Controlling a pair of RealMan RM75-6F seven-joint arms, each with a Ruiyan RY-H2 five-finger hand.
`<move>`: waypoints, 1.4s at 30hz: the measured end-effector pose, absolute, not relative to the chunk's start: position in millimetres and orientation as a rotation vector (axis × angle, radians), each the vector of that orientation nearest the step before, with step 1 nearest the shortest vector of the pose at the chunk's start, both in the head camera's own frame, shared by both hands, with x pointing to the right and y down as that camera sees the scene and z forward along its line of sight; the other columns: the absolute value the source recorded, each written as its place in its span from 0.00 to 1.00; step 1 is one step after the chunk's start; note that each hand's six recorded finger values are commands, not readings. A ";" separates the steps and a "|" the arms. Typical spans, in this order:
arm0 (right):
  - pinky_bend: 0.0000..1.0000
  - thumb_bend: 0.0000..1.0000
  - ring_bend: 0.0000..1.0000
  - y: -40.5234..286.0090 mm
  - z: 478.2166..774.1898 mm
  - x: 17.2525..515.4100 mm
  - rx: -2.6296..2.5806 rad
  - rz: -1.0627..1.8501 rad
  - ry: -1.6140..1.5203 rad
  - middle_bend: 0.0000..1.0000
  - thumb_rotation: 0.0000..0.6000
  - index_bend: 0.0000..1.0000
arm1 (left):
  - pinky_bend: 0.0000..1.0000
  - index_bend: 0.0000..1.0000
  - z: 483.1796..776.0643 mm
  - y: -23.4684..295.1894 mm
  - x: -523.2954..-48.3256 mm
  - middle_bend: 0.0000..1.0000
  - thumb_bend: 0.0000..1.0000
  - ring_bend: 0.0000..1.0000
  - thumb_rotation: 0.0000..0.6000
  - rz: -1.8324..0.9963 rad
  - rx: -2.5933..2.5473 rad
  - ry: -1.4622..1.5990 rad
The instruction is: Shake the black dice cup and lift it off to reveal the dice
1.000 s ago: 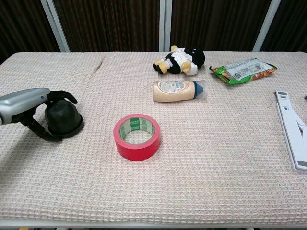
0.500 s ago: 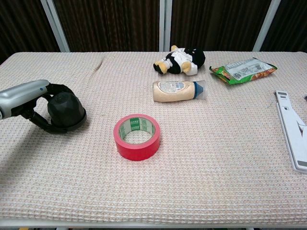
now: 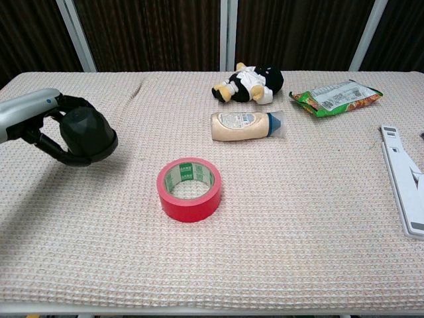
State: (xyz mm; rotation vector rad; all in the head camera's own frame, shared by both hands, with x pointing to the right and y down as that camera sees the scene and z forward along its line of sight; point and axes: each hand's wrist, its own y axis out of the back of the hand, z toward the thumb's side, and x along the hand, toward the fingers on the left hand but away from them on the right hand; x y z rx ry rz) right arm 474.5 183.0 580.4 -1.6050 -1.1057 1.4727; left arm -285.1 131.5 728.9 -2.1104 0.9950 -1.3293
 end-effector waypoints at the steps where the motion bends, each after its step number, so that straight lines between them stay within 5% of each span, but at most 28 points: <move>1: 0.00 0.15 0.00 183.0 580.1 474.4 -1.605 1.471 -1.106 0.00 1.00 0.00 | 0.33 0.39 725.3 127.0 -284.6 0.44 0.23 0.25 1.00 -1.321 -2.103 0.995; 14: 0.00 0.15 0.00 185.7 577.0 474.8 -1.604 1.451 -1.125 0.00 1.00 0.00 | 0.37 0.41 613.3 32.3 -263.8 0.47 0.23 0.28 1.00 -1.032 -1.777 1.157; 25: 0.00 0.16 0.00 187.4 579.4 480.2 -1.601 1.467 -1.128 0.00 1.00 0.00 | 0.37 0.43 701.0 88.3 -259.0 0.47 0.23 0.28 1.00 -1.347 -2.113 0.833; 37: 0.00 0.16 0.00 191.2 588.8 480.4 -1.624 1.485 -1.111 0.00 1.00 0.00 | 0.37 0.43 651.5 48.2 -271.3 0.47 0.23 0.29 1.00 -1.201 -1.911 1.095; 42: 0.00 0.16 0.00 191.5 589.9 480.9 -1.622 1.491 -1.115 0.00 1.00 0.00 | 0.37 0.43 667.1 55.0 -287.6 0.47 0.23 0.29 1.00 -1.273 -1.898 1.117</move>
